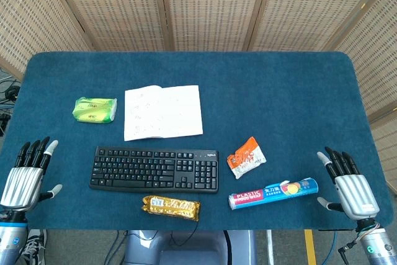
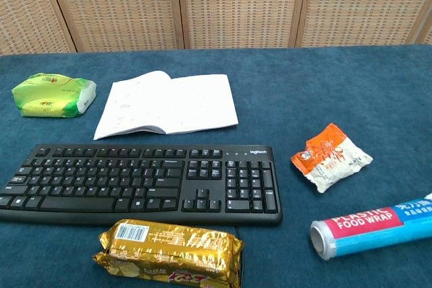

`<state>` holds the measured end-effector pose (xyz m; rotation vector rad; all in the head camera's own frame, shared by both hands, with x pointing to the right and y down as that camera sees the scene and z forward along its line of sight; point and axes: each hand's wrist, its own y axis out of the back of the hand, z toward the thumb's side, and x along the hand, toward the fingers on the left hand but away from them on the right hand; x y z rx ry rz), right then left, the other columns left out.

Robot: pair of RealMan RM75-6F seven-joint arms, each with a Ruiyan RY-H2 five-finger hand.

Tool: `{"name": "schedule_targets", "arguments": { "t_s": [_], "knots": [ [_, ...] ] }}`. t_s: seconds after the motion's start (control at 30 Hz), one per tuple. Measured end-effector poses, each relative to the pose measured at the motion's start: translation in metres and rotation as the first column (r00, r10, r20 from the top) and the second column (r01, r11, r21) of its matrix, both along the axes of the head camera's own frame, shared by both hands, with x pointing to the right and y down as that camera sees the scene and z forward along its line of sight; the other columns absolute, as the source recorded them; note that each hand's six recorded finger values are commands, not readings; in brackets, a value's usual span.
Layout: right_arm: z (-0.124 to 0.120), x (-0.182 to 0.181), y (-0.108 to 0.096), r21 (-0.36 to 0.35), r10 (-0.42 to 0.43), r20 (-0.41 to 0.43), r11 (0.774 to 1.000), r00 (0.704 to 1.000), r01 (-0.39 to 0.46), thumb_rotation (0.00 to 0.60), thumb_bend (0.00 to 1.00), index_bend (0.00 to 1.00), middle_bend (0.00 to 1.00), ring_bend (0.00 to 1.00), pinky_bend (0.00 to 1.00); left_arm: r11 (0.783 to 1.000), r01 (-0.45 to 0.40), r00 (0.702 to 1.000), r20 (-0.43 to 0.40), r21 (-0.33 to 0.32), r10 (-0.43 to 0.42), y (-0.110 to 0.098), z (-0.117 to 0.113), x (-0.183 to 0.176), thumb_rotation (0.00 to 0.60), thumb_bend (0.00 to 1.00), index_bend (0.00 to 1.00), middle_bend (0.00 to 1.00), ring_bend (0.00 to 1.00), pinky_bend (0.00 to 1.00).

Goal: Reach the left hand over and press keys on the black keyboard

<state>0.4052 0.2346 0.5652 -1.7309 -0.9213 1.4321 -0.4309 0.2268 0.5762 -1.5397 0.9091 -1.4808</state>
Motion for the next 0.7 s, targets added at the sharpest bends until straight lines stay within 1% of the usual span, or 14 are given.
{"name": "schedule_targets", "arguments": {
  "t_s": [0.7],
  "knots": [
    [-0.0014, -0.0007, -0.0005, 0.009, -0.001, -0.002, 1.000, 1.000, 0.001, 0.600, 0.05, 0.00, 0.00, 0.00, 0.00, 1.000, 0.002, 1.000, -0.004, 0.001, -0.002, -0.0008, -0.0001, -0.0004, 0.600, 0.05, 0.00, 0.00, 0.00, 0.00]
  ]
}}
